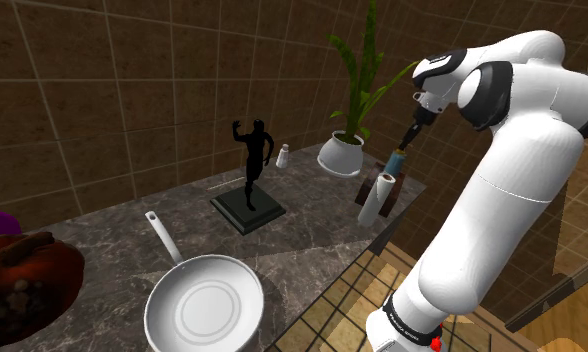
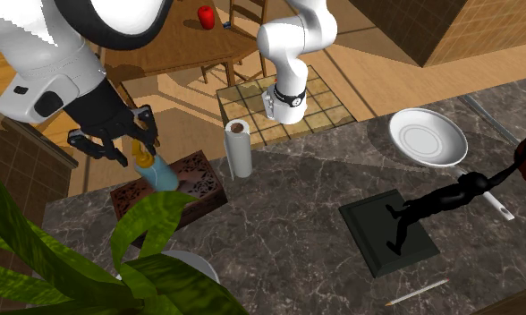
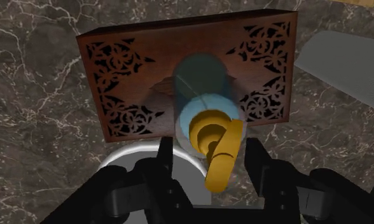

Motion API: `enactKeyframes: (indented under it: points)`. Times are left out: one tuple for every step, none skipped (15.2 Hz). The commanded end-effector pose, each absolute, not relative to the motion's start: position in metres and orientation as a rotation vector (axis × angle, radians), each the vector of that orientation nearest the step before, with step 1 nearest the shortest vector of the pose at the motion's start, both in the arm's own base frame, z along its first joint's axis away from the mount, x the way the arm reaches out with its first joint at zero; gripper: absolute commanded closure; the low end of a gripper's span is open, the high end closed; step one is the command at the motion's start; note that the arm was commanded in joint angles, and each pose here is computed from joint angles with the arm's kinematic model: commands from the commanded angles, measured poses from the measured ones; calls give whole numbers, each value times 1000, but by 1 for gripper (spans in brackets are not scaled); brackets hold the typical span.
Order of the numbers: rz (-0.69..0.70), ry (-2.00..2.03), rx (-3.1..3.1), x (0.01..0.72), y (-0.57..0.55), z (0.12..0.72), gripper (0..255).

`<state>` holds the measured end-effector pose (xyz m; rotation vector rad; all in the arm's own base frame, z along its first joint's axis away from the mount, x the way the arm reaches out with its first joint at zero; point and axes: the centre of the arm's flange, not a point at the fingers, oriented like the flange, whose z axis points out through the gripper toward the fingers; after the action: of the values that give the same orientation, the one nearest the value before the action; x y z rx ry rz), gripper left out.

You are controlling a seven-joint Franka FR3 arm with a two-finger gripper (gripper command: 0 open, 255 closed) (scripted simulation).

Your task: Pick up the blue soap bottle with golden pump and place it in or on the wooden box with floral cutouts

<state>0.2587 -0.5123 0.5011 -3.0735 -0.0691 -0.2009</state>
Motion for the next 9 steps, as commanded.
enactKeyframes:
  points:
    - [-196,-69,-3070,259,-512,499,0]
    - [-196,-69,-3070,258,-512,499,0]
    - [-196,-69,-3070,258,-512,499,0]
    - [-196,-69,-3070,258,-512,499,0]
    - [-196,-69,-3070,259,-512,499,0]
    - [-196,-69,-3070,258,-513,512,0]
    - [-196,-69,-3070,256,-514,525,0]
    - [-196,-69,-3070,254,-515,538,0]
    - [-196,-69,-3070,253,-515,548,0]
